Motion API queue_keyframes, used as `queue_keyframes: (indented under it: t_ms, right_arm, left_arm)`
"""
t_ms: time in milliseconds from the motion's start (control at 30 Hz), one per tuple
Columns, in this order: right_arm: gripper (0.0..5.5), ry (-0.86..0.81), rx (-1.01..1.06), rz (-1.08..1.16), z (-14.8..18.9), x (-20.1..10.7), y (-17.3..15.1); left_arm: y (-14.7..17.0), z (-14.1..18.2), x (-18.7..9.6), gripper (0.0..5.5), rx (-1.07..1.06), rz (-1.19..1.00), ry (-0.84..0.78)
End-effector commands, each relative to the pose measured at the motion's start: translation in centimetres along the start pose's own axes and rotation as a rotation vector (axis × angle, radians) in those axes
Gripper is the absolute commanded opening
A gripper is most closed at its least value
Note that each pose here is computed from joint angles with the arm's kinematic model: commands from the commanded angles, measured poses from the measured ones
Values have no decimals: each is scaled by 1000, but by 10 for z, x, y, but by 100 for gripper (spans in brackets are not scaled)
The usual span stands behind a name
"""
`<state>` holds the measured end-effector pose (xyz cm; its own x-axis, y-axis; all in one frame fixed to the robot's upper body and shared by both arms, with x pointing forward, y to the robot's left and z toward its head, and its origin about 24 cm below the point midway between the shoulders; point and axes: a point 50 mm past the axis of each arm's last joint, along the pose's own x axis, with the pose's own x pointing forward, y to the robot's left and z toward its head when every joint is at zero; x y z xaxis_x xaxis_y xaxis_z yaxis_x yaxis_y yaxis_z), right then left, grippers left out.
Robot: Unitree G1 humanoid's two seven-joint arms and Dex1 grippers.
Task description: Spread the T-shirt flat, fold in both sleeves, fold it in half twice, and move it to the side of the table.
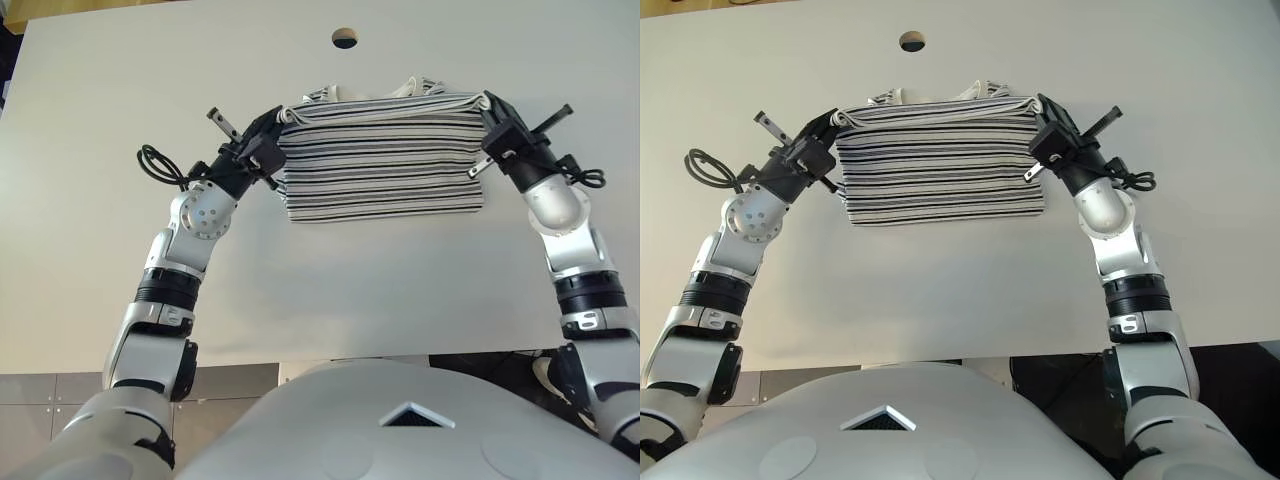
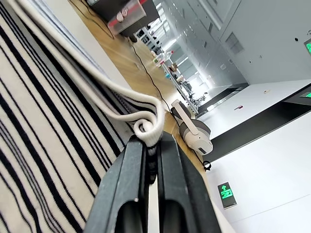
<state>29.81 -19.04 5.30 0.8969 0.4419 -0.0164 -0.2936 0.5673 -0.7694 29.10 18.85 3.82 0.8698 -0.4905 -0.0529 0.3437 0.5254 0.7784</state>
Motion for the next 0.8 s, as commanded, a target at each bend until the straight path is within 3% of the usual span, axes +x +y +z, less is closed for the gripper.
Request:
queue_keyframes:
  t_ms: [33,67,233,433,533,600,667,800]
  right_arm:
    - [10,35,-26,-7,-3,22,1]
    - [10,51,-32,-3,-5,27,2]
    - [117,153,-17,-12,-13,52,8]
    - [230,220,-22,-29,-12,69,4]
    - [235,194,-19,-83,-11,68,-4]
    - [235,86,-52,-51,-8,57,-3]
    - [235,-54,-158,157,-6,25,11]
    - [235,-63,-373,486,-17,-45,11]
  left_arm:
    - [-2,-8,19,12,53,-21,42]
    - [-7,-10,23,12,54,-39,53]
    - [-19,-17,43,99,23,-62,140]
    - [2,-22,55,200,12,101,242]
    - [18,-36,48,250,89,216,358]
    - [20,-46,37,265,137,242,404]
    - [27,-48,24,265,106,368,359]
    - [29,-26,6,265,-117,709,164]
